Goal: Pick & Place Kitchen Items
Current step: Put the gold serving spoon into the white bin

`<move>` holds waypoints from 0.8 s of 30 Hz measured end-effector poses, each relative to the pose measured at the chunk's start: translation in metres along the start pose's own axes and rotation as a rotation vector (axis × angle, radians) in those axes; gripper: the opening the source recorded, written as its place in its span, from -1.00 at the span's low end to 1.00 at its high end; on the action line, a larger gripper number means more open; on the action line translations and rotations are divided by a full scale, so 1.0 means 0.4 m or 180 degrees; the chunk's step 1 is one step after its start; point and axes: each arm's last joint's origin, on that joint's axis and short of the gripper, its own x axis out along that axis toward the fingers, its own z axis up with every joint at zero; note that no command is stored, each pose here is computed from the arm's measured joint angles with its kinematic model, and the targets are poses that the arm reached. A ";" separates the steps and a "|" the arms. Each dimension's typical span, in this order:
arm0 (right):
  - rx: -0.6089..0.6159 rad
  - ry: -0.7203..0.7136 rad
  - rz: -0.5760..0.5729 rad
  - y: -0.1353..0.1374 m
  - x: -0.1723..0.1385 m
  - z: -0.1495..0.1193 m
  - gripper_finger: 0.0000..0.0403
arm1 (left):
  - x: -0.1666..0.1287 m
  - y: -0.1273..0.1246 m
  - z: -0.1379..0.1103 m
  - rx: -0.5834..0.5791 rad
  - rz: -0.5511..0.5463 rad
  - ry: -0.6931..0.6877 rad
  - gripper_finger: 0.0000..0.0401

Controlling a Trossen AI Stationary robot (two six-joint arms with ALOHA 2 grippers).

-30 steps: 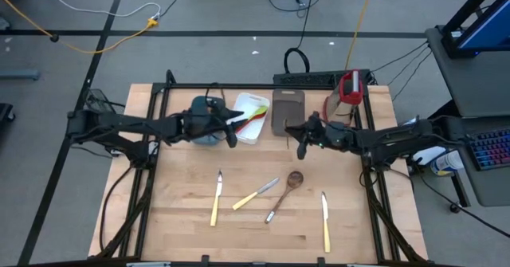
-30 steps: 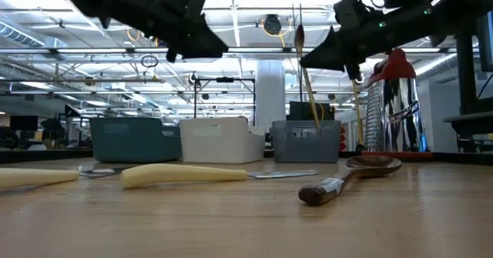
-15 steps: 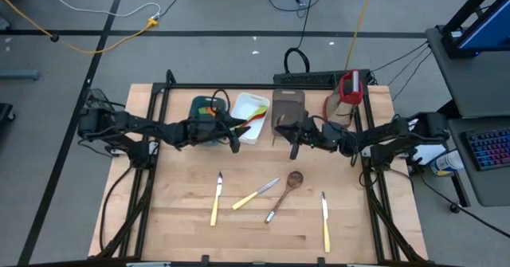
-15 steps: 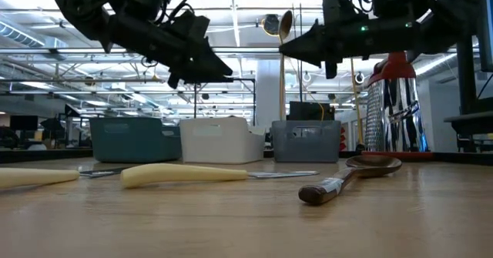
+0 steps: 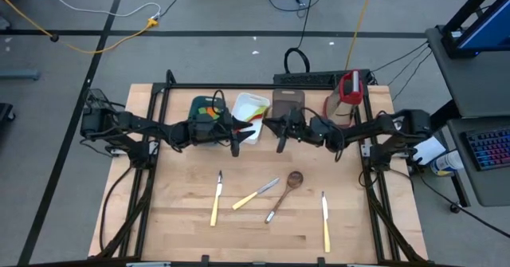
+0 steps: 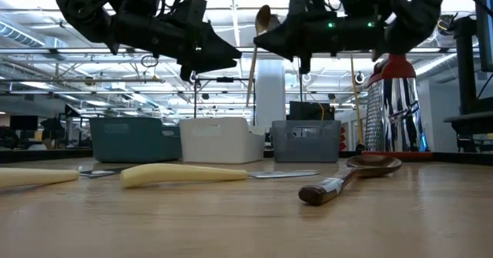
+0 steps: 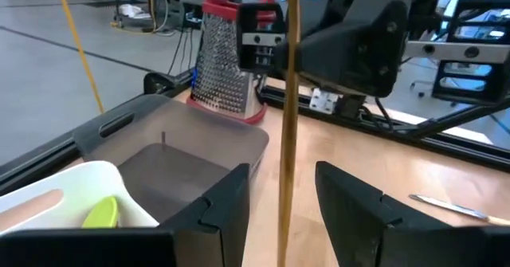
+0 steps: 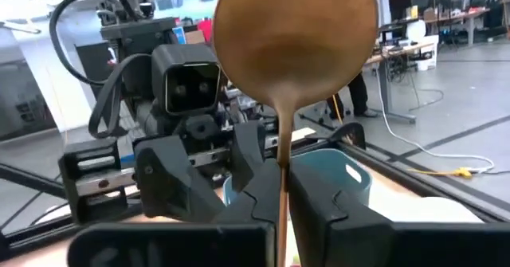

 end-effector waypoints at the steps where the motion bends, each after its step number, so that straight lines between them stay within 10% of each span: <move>1: 0.0000 -0.0005 -0.0009 -0.002 0.006 0.002 -0.97 | 0.000 0.000 0.000 0.0004 0.0007 0.0002 -0.27; 24: -0.0067 -0.0124 0.0085 0.009 0.079 0.008 -0.97 | 0.000 0.012 -0.012 0.0126 0.0346 0.0140 -0.42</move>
